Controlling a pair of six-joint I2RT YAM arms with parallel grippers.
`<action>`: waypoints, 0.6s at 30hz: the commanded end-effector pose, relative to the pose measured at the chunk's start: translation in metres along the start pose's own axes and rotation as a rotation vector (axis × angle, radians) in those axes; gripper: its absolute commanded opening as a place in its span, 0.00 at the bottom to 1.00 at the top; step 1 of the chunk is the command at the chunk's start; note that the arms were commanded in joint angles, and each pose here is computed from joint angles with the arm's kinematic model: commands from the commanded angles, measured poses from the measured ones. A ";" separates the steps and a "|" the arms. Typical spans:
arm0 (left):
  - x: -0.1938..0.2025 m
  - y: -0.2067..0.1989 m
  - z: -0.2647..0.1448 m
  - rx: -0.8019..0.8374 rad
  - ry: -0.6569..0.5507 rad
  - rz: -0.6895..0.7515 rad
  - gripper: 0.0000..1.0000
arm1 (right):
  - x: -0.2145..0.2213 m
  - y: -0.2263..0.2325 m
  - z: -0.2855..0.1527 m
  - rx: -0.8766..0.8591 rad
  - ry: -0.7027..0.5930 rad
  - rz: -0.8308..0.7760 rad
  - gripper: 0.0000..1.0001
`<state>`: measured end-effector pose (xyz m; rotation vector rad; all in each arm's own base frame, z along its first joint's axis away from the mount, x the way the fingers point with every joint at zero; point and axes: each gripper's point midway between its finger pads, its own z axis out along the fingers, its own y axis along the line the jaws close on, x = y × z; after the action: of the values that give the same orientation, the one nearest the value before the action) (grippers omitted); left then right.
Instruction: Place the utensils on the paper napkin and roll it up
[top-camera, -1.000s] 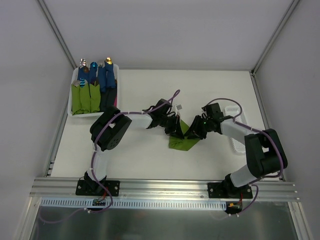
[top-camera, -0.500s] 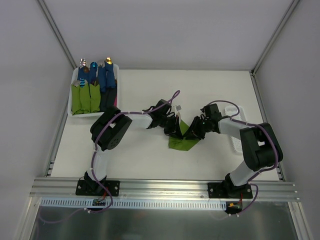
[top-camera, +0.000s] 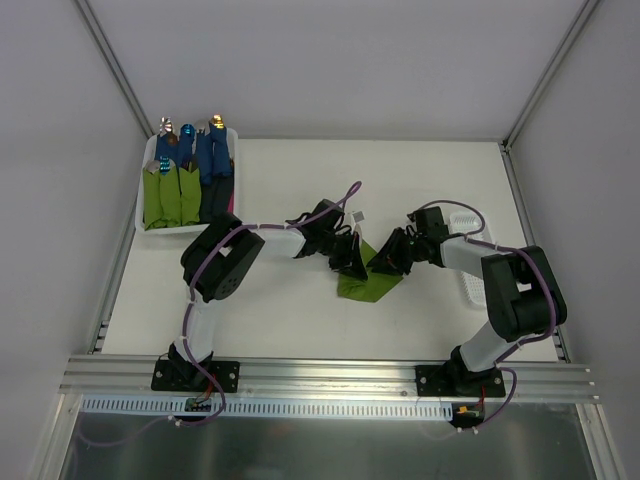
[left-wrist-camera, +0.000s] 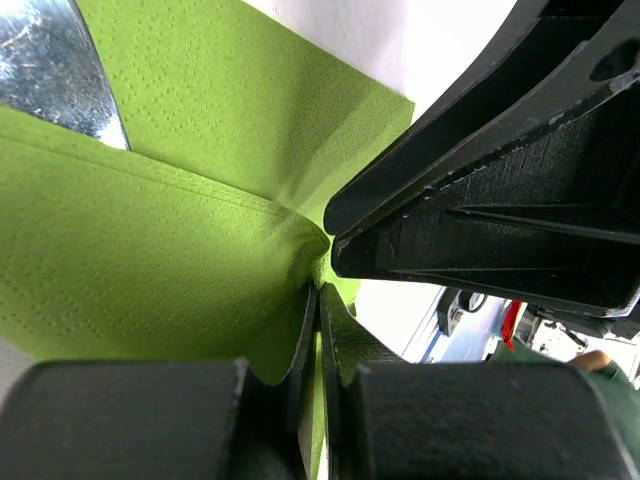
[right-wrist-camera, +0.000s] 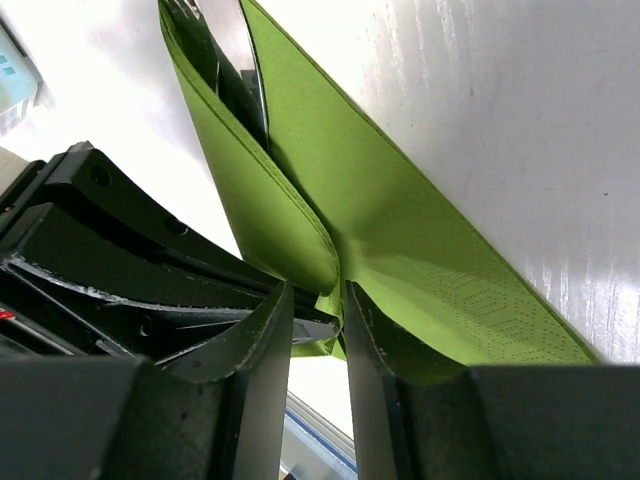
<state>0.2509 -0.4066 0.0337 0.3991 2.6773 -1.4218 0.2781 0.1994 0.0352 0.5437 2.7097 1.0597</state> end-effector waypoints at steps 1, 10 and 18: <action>-0.001 -0.014 -0.001 0.042 -0.001 0.050 0.00 | 0.000 0.006 -0.001 -0.036 0.006 0.003 0.30; -0.003 -0.020 -0.001 0.068 -0.007 0.061 0.00 | 0.010 -0.006 0.002 -0.017 0.034 0.013 0.29; -0.003 -0.027 -0.003 0.107 -0.008 0.067 0.00 | 0.006 -0.008 0.009 -0.024 0.022 0.006 0.27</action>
<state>0.2517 -0.4113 0.0400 0.4259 2.6350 -1.4662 0.2705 0.2008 0.0248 0.5442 2.7253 1.0891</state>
